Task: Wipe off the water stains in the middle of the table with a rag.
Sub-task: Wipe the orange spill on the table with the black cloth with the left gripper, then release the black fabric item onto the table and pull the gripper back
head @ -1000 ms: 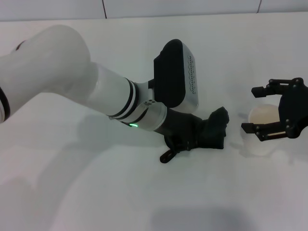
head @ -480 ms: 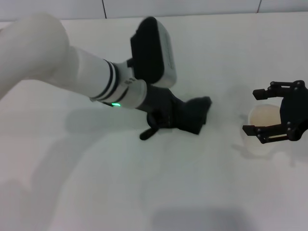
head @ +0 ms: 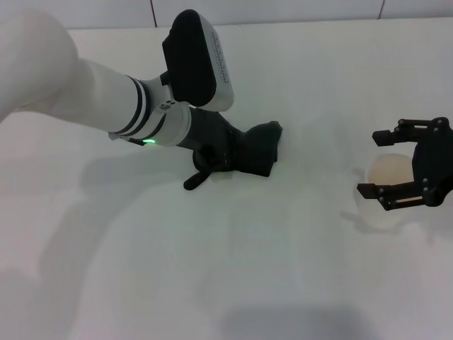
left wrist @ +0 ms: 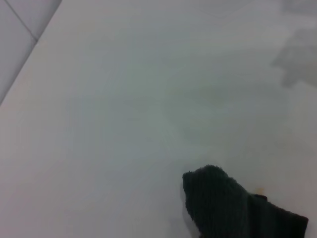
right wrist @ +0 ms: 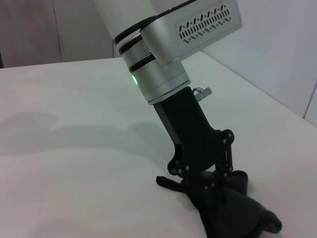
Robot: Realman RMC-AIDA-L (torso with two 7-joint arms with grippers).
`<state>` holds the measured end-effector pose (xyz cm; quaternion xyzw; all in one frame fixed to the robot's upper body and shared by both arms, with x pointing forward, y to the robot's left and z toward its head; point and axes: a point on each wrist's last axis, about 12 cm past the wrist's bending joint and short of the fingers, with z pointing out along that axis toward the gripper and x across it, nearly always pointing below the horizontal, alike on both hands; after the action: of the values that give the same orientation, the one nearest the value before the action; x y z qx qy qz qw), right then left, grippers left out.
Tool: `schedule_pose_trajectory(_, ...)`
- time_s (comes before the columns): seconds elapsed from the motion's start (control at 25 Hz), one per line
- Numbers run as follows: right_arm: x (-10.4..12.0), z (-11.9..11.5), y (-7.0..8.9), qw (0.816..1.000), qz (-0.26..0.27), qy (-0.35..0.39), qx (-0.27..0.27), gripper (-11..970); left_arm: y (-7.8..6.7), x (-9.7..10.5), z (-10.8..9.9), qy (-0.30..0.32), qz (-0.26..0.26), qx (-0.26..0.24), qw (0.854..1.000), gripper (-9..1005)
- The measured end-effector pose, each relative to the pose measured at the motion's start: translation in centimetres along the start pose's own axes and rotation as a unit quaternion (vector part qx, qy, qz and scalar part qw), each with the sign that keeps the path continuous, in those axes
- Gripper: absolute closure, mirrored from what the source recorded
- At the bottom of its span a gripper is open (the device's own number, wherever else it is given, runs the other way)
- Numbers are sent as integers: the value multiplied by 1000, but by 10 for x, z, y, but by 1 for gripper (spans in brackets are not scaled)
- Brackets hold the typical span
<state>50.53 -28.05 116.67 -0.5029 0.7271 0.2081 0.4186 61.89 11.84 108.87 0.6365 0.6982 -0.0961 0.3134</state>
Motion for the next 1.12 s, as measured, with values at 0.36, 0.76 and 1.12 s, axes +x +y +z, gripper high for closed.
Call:
schedule_pose_trajectory(0.36, 0, 0, -1, 1000, 0, 0, 2, 108, 6, 9, -6, -5, -25, -19, 999, 840)
schedule_pose_trajectory(0.76, 0, 1, -2, 1000, 2, -1, 2, 109, 8, 26, -38, -65, -77, -49, 994, 832)
schedule_pose_trajectory(1.12, 1, 2, -2, 1000, 6, -3, 2, 108, -8, 58, -67, -131, -123, 6, 984, 824)
